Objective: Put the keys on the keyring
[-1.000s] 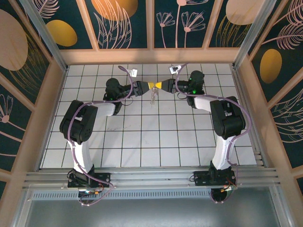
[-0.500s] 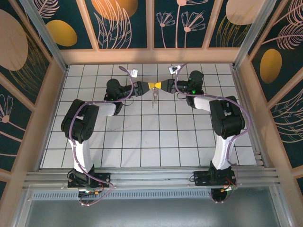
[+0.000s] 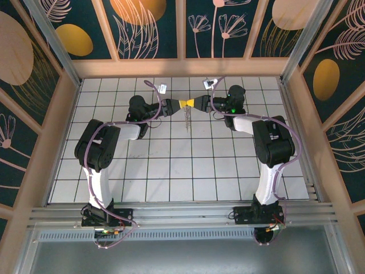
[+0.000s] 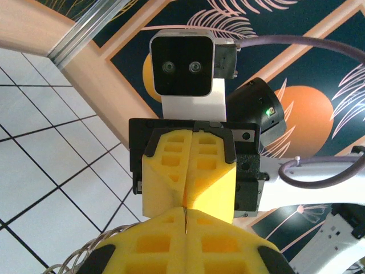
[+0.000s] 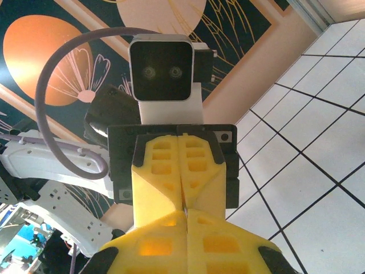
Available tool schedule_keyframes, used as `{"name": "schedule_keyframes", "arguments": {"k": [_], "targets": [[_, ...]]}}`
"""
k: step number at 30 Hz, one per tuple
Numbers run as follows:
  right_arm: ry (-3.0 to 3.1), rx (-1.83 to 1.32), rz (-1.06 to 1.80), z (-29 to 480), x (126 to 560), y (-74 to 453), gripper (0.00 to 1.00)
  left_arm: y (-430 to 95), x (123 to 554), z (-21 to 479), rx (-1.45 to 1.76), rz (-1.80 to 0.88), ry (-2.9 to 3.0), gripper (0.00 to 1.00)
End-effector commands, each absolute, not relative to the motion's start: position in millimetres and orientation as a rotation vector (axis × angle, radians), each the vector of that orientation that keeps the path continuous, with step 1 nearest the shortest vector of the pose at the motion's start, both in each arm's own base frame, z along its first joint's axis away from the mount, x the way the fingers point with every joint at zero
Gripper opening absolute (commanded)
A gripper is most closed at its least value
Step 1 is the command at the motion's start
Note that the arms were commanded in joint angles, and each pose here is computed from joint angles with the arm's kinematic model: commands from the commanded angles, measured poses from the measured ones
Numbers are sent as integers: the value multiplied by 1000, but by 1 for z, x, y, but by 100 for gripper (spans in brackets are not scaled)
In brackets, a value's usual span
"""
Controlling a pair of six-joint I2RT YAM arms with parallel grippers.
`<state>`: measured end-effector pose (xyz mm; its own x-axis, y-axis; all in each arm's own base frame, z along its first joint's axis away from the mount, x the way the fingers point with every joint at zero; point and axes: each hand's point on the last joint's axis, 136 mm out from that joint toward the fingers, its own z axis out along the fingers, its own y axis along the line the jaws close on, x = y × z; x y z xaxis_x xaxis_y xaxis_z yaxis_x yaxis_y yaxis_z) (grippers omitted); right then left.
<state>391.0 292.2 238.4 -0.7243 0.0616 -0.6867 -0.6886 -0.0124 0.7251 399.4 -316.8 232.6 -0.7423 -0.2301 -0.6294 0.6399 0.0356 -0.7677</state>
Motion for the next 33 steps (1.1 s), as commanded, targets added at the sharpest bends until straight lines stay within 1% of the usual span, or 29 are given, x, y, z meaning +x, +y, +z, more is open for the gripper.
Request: {"name": "schedule_keyframes", "arguments": {"k": [1, 3, 4, 5, 7, 8, 13, 20, 25, 33], "targets": [[1659, -705, 1759, 251, 393, 297, 0, -325, 393, 245, 497, -1784, 1637, 0], [1660, -685, 1753, 253, 394, 293, 1, -324, 393, 245, 493, -1783, 1637, 0], [1658, -661, 1739, 255, 395, 289, 11, -324, 393, 246, 492, -1781, 1634, 0], [1653, -627, 1720, 257, 398, 282, 20, -324, 393, 245, 489, -1781, 1636, 0], [1633, -571, 1695, 263, 399, 268, 28, -323, 393, 246, 486, -1779, 1633, 0], [1625, -535, 1685, 265, 400, 259, 30, -323, 392, 247, 487, -1779, 1629, 0], [1591, -428, 1631, 266, 392, 234, 37, -323, 391, 249, 487, -1784, 1622, 0], [1572, -467, 1582, 249, 368, 236, 45, -326, 387, 253, 503, -1802, 1601, 0], [1543, -534, 1605, 243, 360, 243, 47, -329, 384, 255, 522, -1812, 1597, 0], [1489, -657, 1655, 242, 352, 260, 47, -333, 379, 258, 550, -1828, 1587, 0]]}}
